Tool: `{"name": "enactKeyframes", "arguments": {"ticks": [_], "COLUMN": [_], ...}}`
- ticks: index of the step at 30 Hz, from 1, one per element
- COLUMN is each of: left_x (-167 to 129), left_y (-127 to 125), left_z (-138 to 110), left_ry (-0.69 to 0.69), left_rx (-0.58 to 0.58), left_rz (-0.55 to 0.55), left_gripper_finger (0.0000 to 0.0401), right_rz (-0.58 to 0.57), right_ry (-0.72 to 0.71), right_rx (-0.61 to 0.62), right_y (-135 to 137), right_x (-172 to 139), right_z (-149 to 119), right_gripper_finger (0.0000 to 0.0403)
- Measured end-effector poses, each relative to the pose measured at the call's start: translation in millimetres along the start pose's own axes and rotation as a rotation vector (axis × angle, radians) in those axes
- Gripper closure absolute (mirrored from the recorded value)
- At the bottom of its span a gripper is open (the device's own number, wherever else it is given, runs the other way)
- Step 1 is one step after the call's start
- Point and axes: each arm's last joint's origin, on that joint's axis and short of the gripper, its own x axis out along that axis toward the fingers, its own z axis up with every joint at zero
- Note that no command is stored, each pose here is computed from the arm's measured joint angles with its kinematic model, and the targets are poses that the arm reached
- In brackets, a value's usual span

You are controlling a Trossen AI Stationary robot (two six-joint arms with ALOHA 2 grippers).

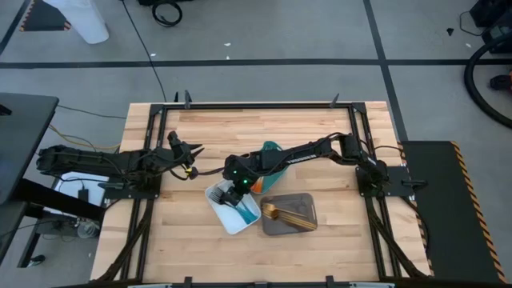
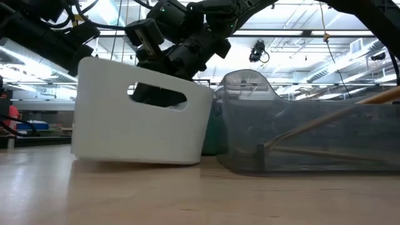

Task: Sort silverware by color (type)
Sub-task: Put the blue fork into the white bin, then return to Home Position

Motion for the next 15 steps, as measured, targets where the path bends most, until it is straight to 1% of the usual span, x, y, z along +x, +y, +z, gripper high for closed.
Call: {"name": "enactKeyframes", "arguments": {"ticks": [5,9,12,15], "left_x": [0.0,0.0,0.0,0.0], "left_y": [0.0,0.0,0.0,0.0], "left_z": [0.1,0.1,0.1,0.0], "left_ry": [-0.001,-0.001,-0.001,0.000], "left_rx": [0.000,0.000,0.000,0.000], "left_rz": [0.000,0.000,0.000,0.000], "left_gripper_finger": [0.0330,0.0330,0.0330,0.0330], "right_rz": [0.015,0.024,-0.017,-0.094], "right_ry": [0.002,-0.006,-0.046,-0.061], "right_rx": [-0.006,-0.021,-0.046,-0.060], "right_y": [-1.1,4.9,12.9,18.3], "right_x": [-3.0,-8.6,-16.5,-26.7], "right_z": [2.8,9.4,16.5,21.5], "right_gripper_finger": [0.0298,0.0286,0.0286,0.0286]}}
